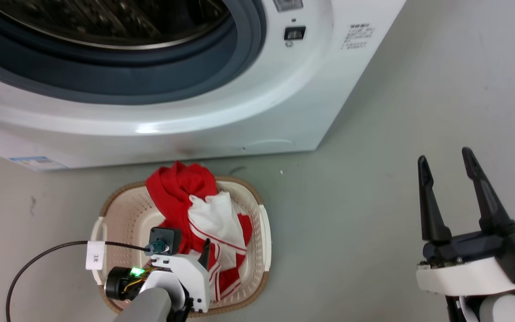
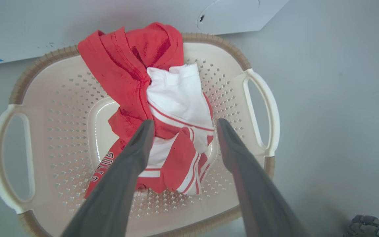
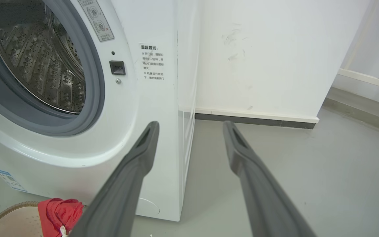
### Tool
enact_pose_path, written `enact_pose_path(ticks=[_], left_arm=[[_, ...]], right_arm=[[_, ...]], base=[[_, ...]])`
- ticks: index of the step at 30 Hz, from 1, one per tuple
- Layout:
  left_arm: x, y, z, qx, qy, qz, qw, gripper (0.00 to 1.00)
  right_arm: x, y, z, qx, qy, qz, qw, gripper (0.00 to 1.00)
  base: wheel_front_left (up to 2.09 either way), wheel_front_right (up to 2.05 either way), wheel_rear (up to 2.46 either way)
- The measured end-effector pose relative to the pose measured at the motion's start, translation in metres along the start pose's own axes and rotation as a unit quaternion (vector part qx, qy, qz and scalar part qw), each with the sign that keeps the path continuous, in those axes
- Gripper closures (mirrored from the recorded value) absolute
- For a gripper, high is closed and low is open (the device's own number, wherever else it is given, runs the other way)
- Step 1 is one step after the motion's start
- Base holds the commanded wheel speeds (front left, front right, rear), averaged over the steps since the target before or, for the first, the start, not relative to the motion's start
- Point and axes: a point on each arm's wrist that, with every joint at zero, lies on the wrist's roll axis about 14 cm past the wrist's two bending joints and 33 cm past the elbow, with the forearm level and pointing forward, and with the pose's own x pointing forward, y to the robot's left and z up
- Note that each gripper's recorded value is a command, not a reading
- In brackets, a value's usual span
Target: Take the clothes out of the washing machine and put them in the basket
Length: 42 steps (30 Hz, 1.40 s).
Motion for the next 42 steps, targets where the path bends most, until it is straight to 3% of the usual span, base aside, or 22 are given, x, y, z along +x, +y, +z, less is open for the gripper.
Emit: enact_pose_path(ticks=[12, 27, 38, 42], left_arm=[[-0.068, 0.008, 0.068, 0.0, -0.177, 0.049, 0.983, 0.0], [-0.163, 0.02, 0.138, 0.015, -0.368, 0.106, 0.924, 0.0], [-0.226, 0.022, 0.162, 0.026, -0.457, 0.135, 0.879, 0.0], [-0.238, 0.02, 0.163, 0.033, -0.47, 0.139, 0.871, 0.0]], right_arm=[[-0.03, 0.017, 0.033, 0.008, -0.035, 0.02, 0.999, 0.0], [-0.059, 0.023, 0.051, 0.01, -0.056, 0.026, 0.998, 0.0], [-0.076, 0.02, 0.058, 0.012, -0.066, 0.019, 0.998, 0.0], [-0.08, 0.02, 0.058, 0.013, -0.065, 0.018, 0.998, 0.0]], base=[[0.0, 0.0, 0.0], [0.0, 0.0, 0.0], [0.0, 0.0, 0.0], [0.0, 0.0, 0.0]])
